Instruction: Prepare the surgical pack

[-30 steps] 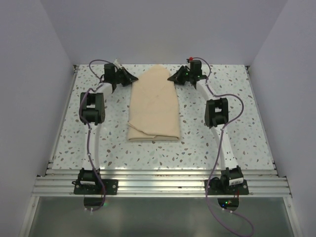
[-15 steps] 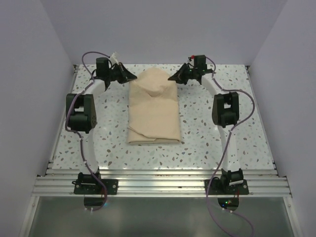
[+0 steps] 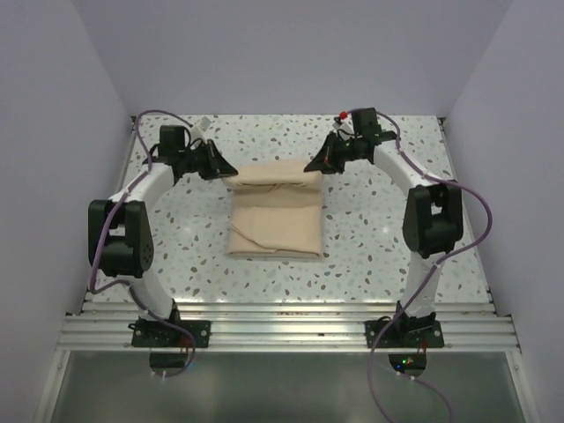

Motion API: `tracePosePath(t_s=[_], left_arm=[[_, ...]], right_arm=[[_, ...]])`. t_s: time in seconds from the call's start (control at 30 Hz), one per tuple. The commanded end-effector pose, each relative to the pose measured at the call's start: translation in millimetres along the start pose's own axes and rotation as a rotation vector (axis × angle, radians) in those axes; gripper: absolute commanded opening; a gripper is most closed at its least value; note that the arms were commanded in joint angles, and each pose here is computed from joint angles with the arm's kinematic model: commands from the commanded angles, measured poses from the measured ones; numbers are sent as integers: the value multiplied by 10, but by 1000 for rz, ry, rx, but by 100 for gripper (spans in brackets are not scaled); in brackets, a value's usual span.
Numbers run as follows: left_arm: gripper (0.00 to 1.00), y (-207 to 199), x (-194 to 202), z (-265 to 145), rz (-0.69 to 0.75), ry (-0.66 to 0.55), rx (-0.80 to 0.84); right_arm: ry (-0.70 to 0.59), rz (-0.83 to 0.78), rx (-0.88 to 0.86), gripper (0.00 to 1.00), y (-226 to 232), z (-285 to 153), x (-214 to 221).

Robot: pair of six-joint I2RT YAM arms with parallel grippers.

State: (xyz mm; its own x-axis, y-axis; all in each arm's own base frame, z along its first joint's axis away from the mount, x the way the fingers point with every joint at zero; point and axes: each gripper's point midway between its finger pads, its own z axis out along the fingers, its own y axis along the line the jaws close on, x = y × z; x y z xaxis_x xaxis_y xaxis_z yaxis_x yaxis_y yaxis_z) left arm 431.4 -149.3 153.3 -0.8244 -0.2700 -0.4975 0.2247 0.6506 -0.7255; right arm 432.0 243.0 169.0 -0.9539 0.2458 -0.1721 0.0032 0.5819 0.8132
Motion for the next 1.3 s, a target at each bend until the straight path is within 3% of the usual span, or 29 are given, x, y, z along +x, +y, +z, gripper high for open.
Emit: tracePosePath(t_s=[0.0,0.4,0.87,1.1,1.27], left_arm=[[0,-42,179,-238,58,17,-39],[0,111,939,-399,-14,129,-88],[0,269,1362,-455,-58,206,-124],[12,267,1441,-466,-60,222,-111],[20,215,1472,-490,-57,222,-87]], right_arm=[[65,-65,16,0,31,-183,381],[157,-10,92,0,-339,-298,1100],[312,-28,170,3,-719,-177,1617],[347,-35,218,6,-894,-165,1687],[332,-50,261,16,-943,-192,1654]])
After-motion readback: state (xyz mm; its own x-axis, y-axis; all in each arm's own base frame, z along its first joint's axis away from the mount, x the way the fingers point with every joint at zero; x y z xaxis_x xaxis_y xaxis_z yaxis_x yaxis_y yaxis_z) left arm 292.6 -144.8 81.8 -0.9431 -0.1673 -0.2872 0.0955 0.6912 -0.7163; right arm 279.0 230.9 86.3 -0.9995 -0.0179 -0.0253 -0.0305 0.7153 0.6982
